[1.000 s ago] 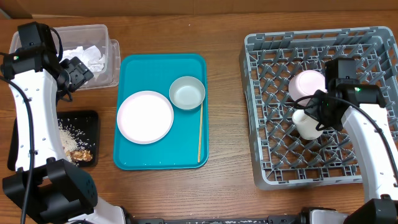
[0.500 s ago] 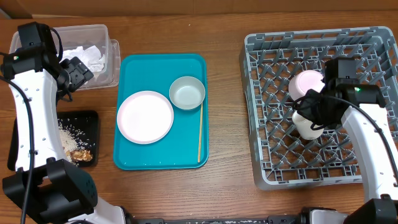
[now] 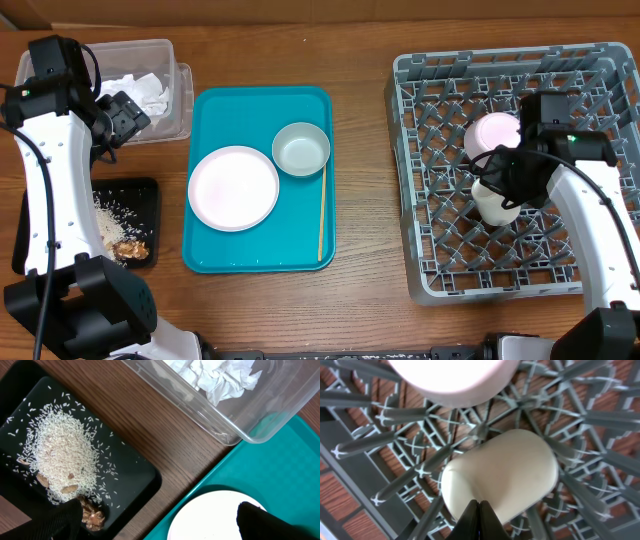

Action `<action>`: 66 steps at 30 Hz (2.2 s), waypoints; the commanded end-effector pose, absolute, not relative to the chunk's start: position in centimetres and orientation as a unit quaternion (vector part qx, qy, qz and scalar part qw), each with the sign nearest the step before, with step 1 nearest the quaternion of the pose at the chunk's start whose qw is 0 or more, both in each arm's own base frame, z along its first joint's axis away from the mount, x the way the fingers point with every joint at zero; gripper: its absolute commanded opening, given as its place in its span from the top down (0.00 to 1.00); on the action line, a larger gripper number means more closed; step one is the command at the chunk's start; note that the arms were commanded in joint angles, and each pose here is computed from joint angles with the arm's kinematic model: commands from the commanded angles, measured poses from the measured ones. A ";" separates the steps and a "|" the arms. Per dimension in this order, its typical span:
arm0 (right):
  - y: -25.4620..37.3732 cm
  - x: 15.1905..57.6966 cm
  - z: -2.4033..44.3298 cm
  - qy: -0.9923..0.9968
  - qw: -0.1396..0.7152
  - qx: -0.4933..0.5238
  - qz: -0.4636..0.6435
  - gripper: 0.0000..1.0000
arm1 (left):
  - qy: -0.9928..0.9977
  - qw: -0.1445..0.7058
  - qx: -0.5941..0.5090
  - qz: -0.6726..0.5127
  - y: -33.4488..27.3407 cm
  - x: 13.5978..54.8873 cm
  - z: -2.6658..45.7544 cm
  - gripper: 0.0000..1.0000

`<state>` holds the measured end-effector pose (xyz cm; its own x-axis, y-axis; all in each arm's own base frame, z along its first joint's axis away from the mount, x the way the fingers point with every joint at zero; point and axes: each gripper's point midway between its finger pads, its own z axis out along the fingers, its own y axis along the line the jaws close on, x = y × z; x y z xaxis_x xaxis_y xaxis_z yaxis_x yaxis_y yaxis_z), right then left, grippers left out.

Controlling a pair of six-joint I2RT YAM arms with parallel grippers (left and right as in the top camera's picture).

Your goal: Sort waste into correct bins and load items into the dishwasher

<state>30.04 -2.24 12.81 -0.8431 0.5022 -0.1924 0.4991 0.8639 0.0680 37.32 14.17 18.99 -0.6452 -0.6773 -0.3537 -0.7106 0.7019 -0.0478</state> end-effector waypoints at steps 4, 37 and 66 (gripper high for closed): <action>-4.4 30.2 15.2 0.942 0.137 0.303 -0.038 0.96 | 0.901 0.189 -0.388 0.052 14.4 37.5 19.9 0.00; -6.4 28.6 13.2 0.924 0.094 0.353 -0.115 0.96 | 0.901 0.189 -0.388 0.052 14.4 37.5 19.9 0.00; 0.4 31.4 14.2 0.970 0.107 0.214 0.045 0.96 | 0.901 0.189 -0.388 0.052 14.4 37.5 19.9 0.00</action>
<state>31.01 -1.03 14.35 -0.8552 0.4744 -0.2088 0.4715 0.8794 0.0667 37.32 14.17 18.99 -0.6452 -0.6773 -0.3537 -0.7106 0.7019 -0.0478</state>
